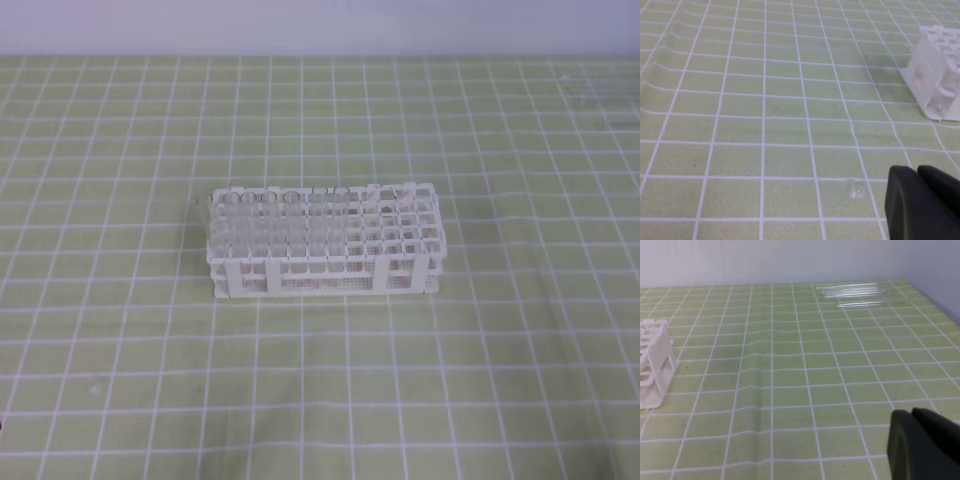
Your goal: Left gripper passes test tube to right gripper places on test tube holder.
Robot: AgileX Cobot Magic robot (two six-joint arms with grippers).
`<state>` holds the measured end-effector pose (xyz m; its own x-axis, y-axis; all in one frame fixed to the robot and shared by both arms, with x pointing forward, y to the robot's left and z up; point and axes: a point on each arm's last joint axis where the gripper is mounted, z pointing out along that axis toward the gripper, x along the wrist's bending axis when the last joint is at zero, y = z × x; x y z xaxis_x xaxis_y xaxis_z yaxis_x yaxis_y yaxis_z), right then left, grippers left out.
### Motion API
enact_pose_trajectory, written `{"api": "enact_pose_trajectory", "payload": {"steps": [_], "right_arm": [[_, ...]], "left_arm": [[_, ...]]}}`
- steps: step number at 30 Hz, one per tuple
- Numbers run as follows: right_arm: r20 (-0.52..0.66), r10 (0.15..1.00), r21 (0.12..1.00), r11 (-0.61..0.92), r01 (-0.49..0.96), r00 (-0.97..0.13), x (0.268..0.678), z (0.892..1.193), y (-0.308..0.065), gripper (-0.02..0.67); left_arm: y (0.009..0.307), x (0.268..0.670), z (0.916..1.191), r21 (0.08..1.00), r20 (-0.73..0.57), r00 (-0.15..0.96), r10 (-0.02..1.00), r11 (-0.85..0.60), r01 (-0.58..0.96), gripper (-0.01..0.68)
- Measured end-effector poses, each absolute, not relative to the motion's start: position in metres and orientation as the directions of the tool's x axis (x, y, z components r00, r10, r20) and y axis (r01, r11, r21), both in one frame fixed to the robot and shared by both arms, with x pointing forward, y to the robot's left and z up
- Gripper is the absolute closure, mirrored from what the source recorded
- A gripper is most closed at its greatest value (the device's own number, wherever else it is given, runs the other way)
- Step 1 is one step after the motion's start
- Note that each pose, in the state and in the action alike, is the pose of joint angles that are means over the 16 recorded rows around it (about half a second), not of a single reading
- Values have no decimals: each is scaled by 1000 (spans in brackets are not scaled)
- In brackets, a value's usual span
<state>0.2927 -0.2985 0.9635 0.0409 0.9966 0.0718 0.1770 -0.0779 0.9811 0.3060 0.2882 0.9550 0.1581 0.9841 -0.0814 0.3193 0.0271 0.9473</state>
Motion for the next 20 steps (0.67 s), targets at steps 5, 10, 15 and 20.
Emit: {"api": "enact_pose_trajectory", "payload": {"steps": [5,10,15,20], "right_arm": [[72,997,981,-78,177,41,293,963,-298,651],[72,997,981,-78,177,41,293,963,-299,651],[73,997,981,-79,177,41,293,963,-299,651],[73,996,981,-79,177,41,293,963,-299,651]], "left_arm": [[288,306,955,947,-81,158,984,26,319,672],[288,306,955,947,-81,158,984,27,319,672],[288,306,955,947,-81,158,984,27,319,672],[288,306,955,948,-82,158,984,28,317,672]]}}
